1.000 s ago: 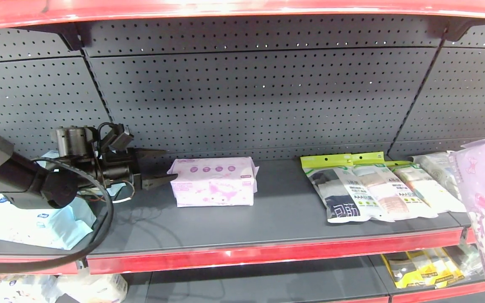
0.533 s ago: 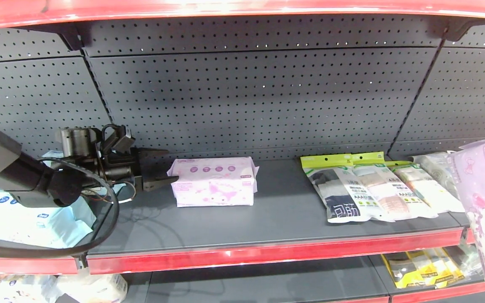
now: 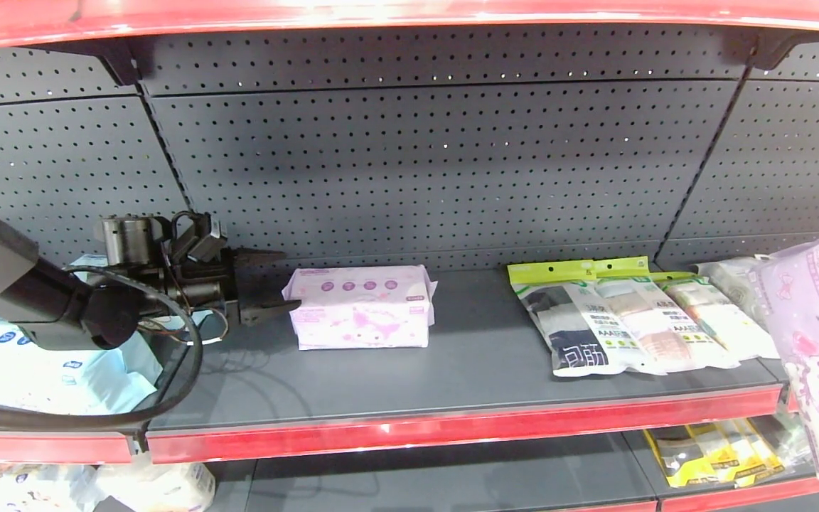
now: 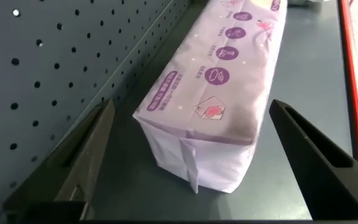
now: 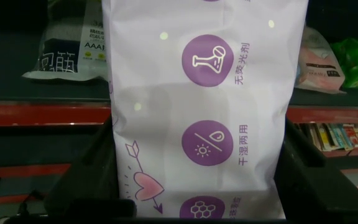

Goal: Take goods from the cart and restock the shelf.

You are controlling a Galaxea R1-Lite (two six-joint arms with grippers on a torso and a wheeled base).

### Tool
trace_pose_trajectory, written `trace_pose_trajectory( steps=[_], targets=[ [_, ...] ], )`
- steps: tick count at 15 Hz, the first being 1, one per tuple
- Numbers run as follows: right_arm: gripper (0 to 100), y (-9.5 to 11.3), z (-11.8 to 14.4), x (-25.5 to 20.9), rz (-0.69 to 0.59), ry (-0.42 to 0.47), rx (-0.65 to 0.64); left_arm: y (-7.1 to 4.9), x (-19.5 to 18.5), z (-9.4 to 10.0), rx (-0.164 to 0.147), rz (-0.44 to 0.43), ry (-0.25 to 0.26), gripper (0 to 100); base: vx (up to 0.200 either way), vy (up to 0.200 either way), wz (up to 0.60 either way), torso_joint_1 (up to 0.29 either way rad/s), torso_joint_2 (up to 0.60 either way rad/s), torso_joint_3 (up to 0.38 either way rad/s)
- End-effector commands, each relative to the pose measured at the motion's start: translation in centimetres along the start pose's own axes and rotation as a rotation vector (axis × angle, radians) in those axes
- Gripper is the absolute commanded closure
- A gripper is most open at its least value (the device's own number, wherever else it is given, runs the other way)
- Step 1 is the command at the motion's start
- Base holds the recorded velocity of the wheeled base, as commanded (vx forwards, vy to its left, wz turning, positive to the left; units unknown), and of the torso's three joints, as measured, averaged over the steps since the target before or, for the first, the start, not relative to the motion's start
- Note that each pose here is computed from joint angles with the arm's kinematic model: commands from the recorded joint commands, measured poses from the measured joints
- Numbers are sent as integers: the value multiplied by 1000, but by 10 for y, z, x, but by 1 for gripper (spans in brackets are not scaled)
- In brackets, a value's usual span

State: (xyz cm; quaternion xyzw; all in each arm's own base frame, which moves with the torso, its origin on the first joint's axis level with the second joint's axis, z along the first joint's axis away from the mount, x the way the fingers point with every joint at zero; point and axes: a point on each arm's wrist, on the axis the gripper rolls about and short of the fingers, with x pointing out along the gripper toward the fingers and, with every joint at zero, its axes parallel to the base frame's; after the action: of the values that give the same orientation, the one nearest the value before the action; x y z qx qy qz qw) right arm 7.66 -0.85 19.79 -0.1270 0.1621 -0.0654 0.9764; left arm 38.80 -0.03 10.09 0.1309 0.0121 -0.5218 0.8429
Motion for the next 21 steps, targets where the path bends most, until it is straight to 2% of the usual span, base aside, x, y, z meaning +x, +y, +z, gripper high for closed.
trace_pose_trajectory(
  steps=[1, 4, 7, 10, 14, 21],
  targets=[
    [100, 0, 1, 1, 0, 1, -6, 2, -3, -4, -2, 9, 5, 0, 0, 0, 0, 0, 0, 0],
    [100, 0, 1, 1, 1, 2, -6, 2, -2, -12, 20, 4, 11, 0, 0, 0, 0, 0, 0, 0],
    [100, 0, 1, 2, 0, 6, -8, 2, -1, -16, 22, 0, 14, 0, 0, 0, 0, 0, 0, 0],
    [100, 0, 1, 2, -10, 10, -13, 2, 0, -22, 8, -2, 20, 0, 0, 0, 0, 0, 0, 0],
    [100, -1, 3, 2, -10, 4, -19, 10, 7, -29, 15, -5, 17, 0, 0, 0, 0, 0, 0, 0],
    [100, 0, 2, 4, -9, 14, -20, 4, 18, -31, 0, -36, 18, 0, 0, 0, 0, 0, 0, 0]
  ],
)
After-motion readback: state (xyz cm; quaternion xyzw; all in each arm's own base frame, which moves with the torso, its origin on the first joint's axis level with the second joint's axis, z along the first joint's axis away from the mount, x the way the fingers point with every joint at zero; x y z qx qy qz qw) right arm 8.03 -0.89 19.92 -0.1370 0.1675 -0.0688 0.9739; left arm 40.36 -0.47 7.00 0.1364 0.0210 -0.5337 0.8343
